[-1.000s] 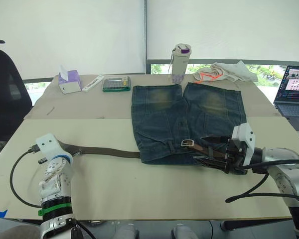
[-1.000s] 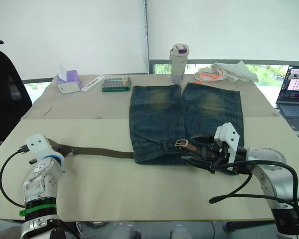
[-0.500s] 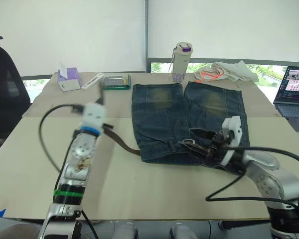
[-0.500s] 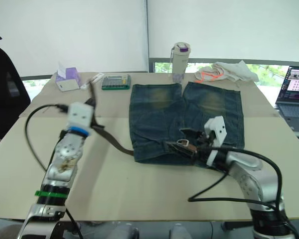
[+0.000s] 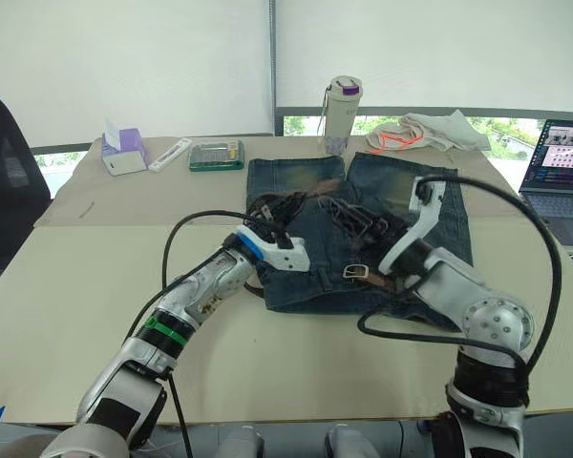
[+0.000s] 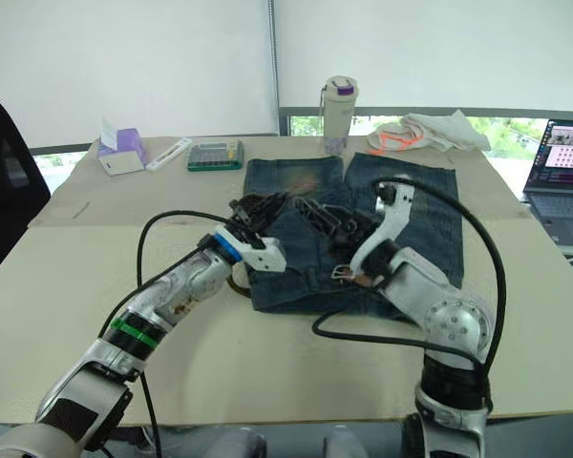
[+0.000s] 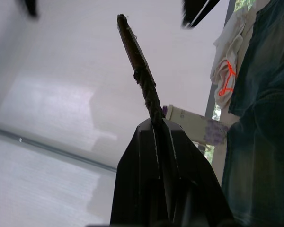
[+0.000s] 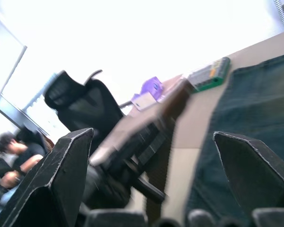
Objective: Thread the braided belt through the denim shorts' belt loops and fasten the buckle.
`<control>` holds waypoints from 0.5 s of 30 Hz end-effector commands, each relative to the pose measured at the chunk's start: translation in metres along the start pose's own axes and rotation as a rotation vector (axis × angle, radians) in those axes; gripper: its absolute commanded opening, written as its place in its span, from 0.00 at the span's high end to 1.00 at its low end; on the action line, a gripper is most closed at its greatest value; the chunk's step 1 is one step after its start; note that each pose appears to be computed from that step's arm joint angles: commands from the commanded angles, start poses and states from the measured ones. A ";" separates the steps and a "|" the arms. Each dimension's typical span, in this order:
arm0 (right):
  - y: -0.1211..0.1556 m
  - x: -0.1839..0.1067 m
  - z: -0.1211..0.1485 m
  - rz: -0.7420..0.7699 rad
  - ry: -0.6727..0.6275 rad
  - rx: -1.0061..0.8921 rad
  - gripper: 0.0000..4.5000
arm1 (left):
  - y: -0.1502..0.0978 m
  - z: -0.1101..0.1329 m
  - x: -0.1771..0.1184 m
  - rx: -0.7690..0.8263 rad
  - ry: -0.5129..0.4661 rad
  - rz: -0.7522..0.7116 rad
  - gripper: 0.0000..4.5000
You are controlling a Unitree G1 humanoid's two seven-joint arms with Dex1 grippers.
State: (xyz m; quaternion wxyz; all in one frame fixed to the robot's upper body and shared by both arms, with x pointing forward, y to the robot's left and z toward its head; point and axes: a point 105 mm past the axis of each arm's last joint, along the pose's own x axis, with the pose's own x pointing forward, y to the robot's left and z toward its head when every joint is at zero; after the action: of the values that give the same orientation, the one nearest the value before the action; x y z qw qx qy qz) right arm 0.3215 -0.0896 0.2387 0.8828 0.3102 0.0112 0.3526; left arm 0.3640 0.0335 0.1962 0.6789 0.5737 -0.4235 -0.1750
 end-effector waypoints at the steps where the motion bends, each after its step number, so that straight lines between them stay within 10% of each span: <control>1: 0.002 0.002 0.008 -0.029 -0.023 0.054 0.00 | 0.010 0.011 0.007 0.055 -0.073 0.040 0.99; 4: -0.007 0.004 0.007 -0.086 -0.032 0.092 0.06 | 0.008 0.015 0.008 0.055 -0.090 0.044 1.00; 15: -0.008 0.001 0.006 -0.094 -0.045 0.109 0.88 | 0.002 0.014 0.002 0.021 -0.083 0.024 1.00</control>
State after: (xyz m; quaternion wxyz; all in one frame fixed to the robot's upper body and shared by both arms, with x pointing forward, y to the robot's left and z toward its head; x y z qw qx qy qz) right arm 0.3347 -0.0985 0.2243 0.8872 0.3596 0.0537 0.2841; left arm 0.3562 0.0250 0.1911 0.6563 0.5774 -0.4479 -0.1875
